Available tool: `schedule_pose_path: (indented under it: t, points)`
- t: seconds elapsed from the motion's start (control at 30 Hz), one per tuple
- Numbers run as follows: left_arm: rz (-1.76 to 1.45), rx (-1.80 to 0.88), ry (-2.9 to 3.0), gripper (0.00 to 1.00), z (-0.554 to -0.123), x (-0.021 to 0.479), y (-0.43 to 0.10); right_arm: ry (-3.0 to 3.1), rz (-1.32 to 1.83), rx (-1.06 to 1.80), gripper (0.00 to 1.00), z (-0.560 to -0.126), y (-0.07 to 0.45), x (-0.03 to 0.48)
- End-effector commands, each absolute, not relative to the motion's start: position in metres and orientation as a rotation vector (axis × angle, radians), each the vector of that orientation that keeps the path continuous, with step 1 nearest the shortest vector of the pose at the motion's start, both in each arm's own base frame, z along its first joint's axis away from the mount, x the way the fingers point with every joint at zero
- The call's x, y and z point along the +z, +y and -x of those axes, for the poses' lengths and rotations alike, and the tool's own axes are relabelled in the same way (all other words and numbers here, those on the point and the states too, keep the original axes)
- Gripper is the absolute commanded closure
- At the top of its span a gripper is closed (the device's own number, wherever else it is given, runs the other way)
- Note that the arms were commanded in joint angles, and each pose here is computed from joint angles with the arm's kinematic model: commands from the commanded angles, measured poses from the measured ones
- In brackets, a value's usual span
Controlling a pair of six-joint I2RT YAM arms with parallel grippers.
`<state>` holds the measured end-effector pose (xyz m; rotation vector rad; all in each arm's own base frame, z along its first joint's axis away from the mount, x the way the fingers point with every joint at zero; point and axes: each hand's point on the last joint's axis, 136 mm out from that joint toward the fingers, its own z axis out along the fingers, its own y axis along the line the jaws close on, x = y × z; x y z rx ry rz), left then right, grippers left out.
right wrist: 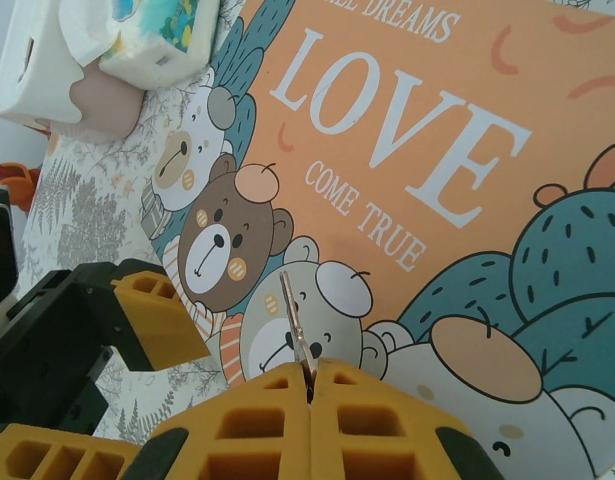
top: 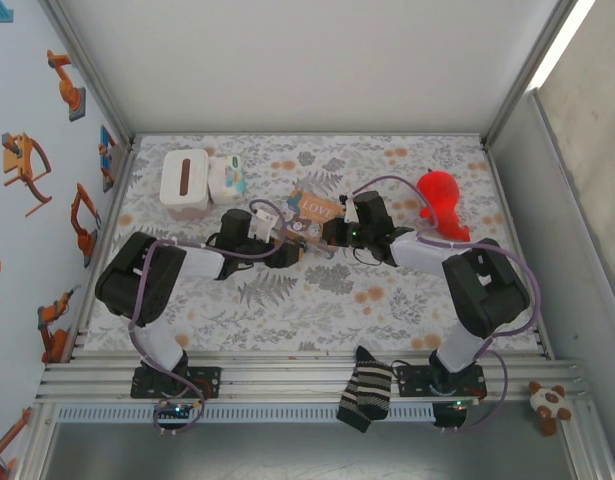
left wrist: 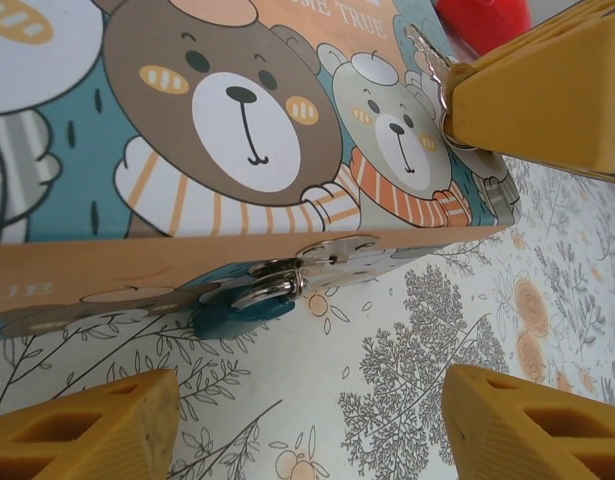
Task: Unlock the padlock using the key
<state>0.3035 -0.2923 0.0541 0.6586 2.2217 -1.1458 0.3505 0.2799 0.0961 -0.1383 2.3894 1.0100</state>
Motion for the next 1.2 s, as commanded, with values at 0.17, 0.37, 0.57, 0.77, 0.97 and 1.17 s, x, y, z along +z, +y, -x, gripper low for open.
schedule_pose_path:
  t: [0.17, 0.37, 0.57, 0.77, 0.97, 1.17]
  points:
    - [-0.68, -1.205, 2.146, 0.32, -0.314, 0.052, -0.304, 2.509, 0.108, 0.916, 1.0, -0.342, 0.266, 0.067]
    - [-0.686, -1.217, 2.15, 0.34, -0.316, 0.045, -0.307, 2.528, 0.105, 0.886, 1.0, -0.344, 0.264, 0.062]
    - [-0.707, -1.251, 2.171, 0.38, -0.31, 0.039, -0.311, 2.529, 0.108, 0.874, 1.0, -0.345, 0.263, 0.062]
    - [-0.739, -1.278, 2.197, 0.4, -0.303, 0.034, -0.319, 2.53, 0.107, 0.874, 1.0, -0.346, 0.264, 0.061]
    - [-0.775, -1.3, 2.203, 0.43, -0.296, 0.033, -0.327, 2.527, 0.113, 0.875, 1.0, -0.346, 0.264, 0.061]
    - [-0.736, -1.297, 2.235, 0.43, -0.3, 0.034, -0.329, 2.52, 0.111, 0.88, 1.0, -0.345, 0.264, 0.063]
